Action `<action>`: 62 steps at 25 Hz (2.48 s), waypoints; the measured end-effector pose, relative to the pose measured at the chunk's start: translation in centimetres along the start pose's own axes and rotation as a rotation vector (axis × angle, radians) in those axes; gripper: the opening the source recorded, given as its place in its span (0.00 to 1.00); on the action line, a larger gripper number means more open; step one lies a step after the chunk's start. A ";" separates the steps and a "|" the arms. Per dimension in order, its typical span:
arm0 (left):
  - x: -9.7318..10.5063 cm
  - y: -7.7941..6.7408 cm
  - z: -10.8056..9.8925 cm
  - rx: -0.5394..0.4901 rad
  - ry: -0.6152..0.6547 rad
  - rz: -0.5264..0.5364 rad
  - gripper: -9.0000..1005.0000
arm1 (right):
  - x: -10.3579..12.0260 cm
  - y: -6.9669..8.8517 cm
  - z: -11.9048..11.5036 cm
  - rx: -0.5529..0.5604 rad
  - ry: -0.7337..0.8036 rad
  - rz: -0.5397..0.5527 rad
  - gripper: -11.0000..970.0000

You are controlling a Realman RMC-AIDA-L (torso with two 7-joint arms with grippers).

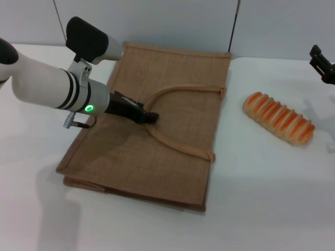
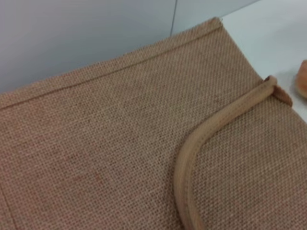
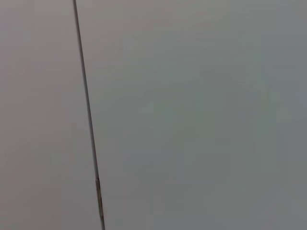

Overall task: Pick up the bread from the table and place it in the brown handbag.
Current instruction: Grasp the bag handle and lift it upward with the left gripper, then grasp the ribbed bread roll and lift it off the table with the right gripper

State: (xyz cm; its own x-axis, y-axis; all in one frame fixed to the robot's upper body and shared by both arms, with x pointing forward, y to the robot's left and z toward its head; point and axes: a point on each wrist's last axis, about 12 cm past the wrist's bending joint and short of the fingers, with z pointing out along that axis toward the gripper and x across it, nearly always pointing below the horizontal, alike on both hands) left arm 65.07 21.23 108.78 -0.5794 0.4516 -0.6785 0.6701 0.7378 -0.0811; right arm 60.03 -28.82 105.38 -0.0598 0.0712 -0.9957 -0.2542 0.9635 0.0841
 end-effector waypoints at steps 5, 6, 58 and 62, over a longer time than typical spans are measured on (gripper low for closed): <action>0.0 0.1 0.0 -0.007 0.001 -0.001 0.52 | 0.0 0.0 0.0 0.000 0.000 0.000 0.80; 0.0 0.1 0.0 -0.011 -0.001 -0.001 0.52 | 0.0 0.0 0.0 0.000 0.000 0.000 0.80; -10.0 -3.4 -8.7 -0.067 -0.127 0.293 0.13 | 1.4 1.3 0.2 -0.109 0.137 -0.102 0.80; -11.1 -3.3 -10.9 -0.083 -0.146 0.325 0.13 | 1.5 1.9 0.5 -0.151 0.149 -0.126 0.80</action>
State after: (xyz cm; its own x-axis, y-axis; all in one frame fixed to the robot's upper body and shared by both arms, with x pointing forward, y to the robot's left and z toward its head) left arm 64.19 19.28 124.53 -0.2656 0.5974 -0.7567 0.7649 0.6083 0.2118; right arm 59.90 -26.74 104.06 -0.1579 -0.0967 -0.9827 -0.4090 0.9122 -0.0241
